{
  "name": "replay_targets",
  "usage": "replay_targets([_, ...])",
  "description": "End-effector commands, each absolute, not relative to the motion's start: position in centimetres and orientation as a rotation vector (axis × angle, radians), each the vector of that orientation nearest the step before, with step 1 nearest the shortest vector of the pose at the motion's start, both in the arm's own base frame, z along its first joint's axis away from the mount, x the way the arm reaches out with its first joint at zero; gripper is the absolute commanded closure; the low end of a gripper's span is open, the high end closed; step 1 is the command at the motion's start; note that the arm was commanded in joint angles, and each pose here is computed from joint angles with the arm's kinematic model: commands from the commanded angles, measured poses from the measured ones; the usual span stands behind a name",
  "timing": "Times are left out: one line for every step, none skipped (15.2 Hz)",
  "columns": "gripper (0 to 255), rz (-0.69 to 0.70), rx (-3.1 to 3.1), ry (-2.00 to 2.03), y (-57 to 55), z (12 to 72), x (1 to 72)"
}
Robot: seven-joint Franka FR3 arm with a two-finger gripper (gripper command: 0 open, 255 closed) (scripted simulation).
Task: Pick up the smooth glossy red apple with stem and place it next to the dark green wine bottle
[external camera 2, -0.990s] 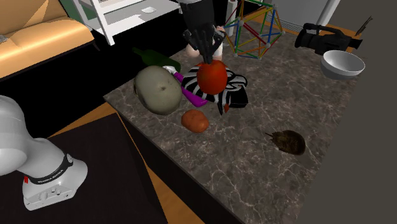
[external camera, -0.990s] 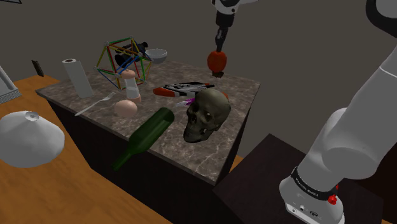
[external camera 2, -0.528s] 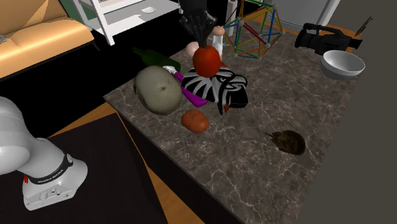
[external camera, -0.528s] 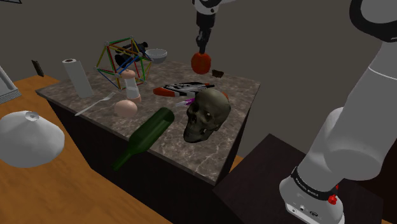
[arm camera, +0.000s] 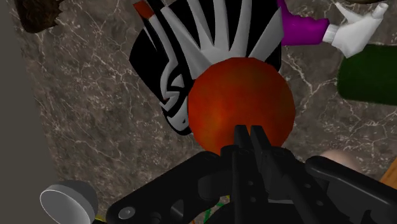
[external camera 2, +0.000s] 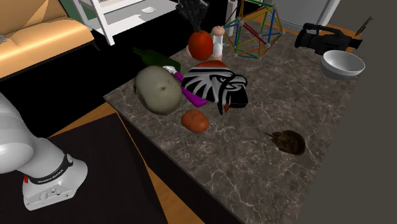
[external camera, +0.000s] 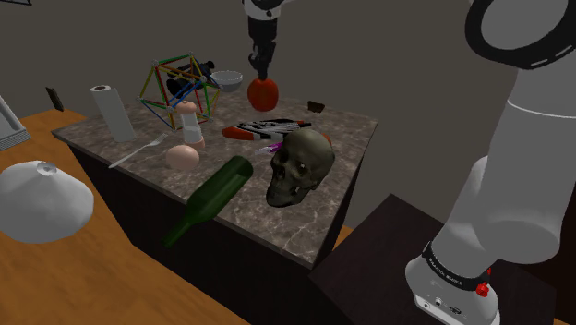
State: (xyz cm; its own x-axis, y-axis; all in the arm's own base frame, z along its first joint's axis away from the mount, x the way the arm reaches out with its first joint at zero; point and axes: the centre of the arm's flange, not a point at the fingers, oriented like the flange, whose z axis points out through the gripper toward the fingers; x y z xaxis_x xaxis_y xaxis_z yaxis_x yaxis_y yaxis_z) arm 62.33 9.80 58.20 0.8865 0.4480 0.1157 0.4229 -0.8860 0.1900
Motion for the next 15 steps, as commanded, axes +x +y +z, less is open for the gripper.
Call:
replay_targets([255, 0.234, 2.896, 0.671, 12.2, 58.2, 63.3])
replay_targets([255, 0.234, 2.896, 0.671, 13.4, 58.2, 63.8])
replay_targets([255, 0.234, 2.896, 0.671, 14.7, 58.2, 64.2])
replay_targets([255, 0.234, 2.896, 0.671, 15.9, 58.2, 64.7])
replay_targets([255, 0.234, 2.896, 0.671, 17.2, 58.2, 65.1])
replay_targets([255, 0.234, 2.896, 0.671, 18.4, 58.2, 65.6])
replay_targets([255, 0.234, 2.896, 0.671, 19.6, 58.2, 66.0])
replay_targets([255, 0.234, 2.896, 0.671, 20.9, 58.2, 66.5])
replay_targets([255, 0.234, 2.896, 0.671, 21.3, 58.2, 66.6])
replay_targets([255, 0.234, 2.896, 0.671, 21.3, 57.7, 66.6])
replay_targets([255, 0.234, 2.896, 0.671, 21.3, 57.2, 66.6])
replay_targets([255, 0.234, 2.896, 0.671, 21.3, 56.6, 66.6])
replay_targets([255, 0.234, 2.896, 0.671, 21.3, 56.1, 66.6])
replay_targets([255, 0.234, 2.896, 0.671, 21.3, 55.6, 66.6])
replay_targets([255, 0.234, 2.896, 0.671, 21.3, 55.1, 66.6])
